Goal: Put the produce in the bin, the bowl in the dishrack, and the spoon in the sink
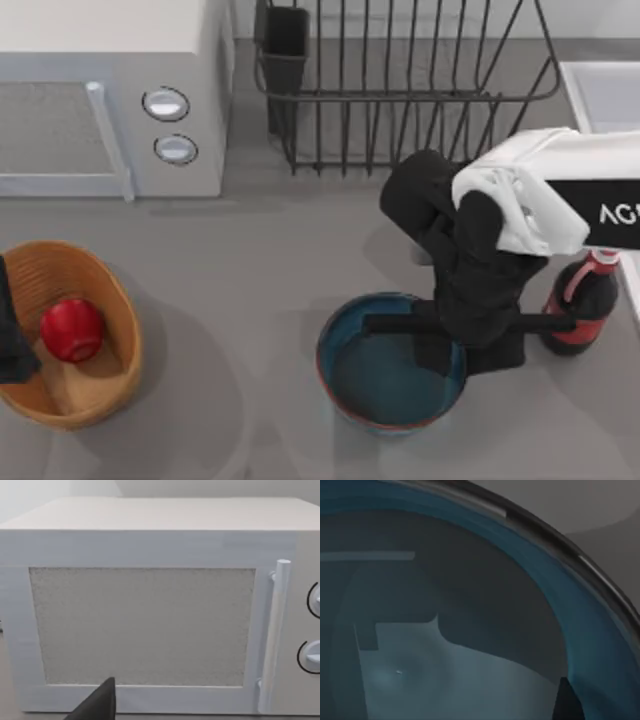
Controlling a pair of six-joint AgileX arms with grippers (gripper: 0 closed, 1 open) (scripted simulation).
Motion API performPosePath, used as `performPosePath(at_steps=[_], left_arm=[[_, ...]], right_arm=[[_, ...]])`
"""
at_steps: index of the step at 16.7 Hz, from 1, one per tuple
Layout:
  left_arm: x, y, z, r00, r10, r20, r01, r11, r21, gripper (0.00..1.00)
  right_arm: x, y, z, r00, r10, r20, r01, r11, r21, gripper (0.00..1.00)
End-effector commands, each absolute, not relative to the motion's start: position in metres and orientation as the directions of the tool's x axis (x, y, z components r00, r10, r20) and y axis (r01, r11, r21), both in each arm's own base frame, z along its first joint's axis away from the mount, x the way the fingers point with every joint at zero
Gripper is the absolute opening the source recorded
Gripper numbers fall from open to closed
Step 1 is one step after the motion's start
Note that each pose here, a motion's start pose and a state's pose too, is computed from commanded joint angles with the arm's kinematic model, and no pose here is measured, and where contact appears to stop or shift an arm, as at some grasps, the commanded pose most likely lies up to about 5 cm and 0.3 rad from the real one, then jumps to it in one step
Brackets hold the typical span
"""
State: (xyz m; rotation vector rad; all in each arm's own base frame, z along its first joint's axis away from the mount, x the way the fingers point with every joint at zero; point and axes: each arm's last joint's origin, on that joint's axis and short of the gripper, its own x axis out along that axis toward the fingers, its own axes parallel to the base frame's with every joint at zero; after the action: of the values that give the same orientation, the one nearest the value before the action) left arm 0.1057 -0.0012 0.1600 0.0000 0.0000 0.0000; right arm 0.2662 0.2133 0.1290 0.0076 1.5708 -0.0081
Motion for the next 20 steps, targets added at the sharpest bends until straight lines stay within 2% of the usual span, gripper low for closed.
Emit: performPosePath(at_steps=[11, 16, 18, 20], left_arm=[[0.106, -0.001, 0.16, 1.0, 0.0, 0.0, 0.0, 1.0, 0.0, 1.0], [0.106, -0.001, 0.16, 1.0, 0.0, 0.0, 0.0, 1.0, 0.0, 1.0], [0.106, -0.001, 0.16, 1.0, 0.0, 0.0, 0.0, 1.0, 0.0, 1.0], [0.106, -0.001, 0.16, 1.0, 0.0, 0.0, 0.0, 1.0, 0.0, 1.0]], right_arm=[[0.264, 0.216, 0.133, 0.0, -0.005, -1.0, -0.006, 1.0, -0.005, 0.0], [0.249, 0.227, 0.152, -0.035, -0.139, -0.99, -0.125, 0.983, -0.133, 0.0], [0.246, 0.231, 0.174, -0.03, -0.13, -0.991, -0.151, 0.981, -0.124, 0.0], [0.248, 0.233, 0.198, -0.015, -0.072, -0.997, -0.144, 0.987, -0.069, 0.0]])
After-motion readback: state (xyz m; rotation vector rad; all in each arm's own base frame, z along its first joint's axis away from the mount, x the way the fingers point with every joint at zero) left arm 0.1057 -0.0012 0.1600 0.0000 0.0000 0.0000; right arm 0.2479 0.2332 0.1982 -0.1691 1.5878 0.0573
